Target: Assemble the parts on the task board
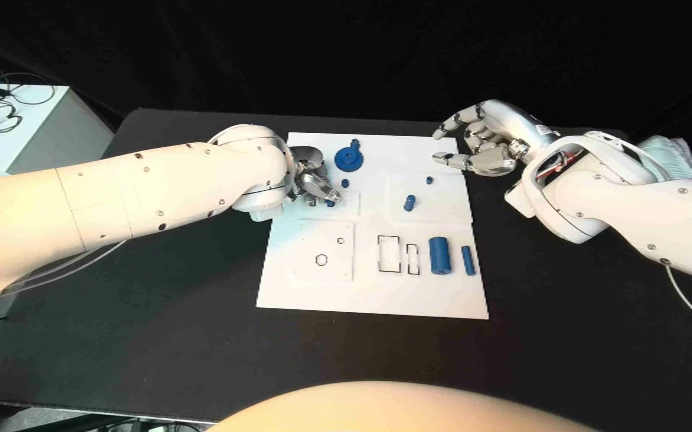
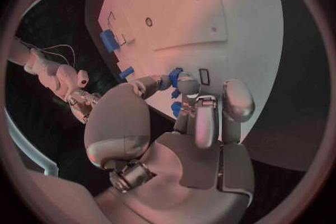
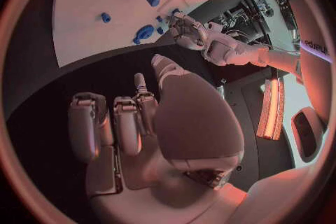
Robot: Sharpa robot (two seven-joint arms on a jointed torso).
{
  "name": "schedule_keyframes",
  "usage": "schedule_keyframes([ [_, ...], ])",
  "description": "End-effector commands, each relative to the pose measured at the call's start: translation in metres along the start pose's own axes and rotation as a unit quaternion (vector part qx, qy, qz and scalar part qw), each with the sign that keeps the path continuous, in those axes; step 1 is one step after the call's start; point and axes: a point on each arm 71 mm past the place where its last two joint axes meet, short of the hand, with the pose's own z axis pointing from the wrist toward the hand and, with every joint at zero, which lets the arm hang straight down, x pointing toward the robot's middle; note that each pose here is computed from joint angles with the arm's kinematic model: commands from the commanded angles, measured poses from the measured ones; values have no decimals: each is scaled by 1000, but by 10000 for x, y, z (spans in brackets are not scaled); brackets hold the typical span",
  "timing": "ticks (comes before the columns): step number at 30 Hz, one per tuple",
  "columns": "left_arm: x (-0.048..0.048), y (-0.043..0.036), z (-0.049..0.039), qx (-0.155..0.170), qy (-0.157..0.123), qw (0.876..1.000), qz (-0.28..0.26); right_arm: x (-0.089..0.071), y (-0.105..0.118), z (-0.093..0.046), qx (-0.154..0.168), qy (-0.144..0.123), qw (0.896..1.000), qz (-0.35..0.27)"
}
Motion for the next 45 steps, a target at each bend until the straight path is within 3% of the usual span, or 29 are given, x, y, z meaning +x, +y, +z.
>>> schedule_keyframes([
  [1, 76, -38, 8, 9, 23, 1000, 10, 2, 1, -1, -2, 2, 1000, -3],
  [45, 27, 42, -24, 4, 11, 1000, 1, 5, -26, -11, 1, -2, 1000, 0],
])
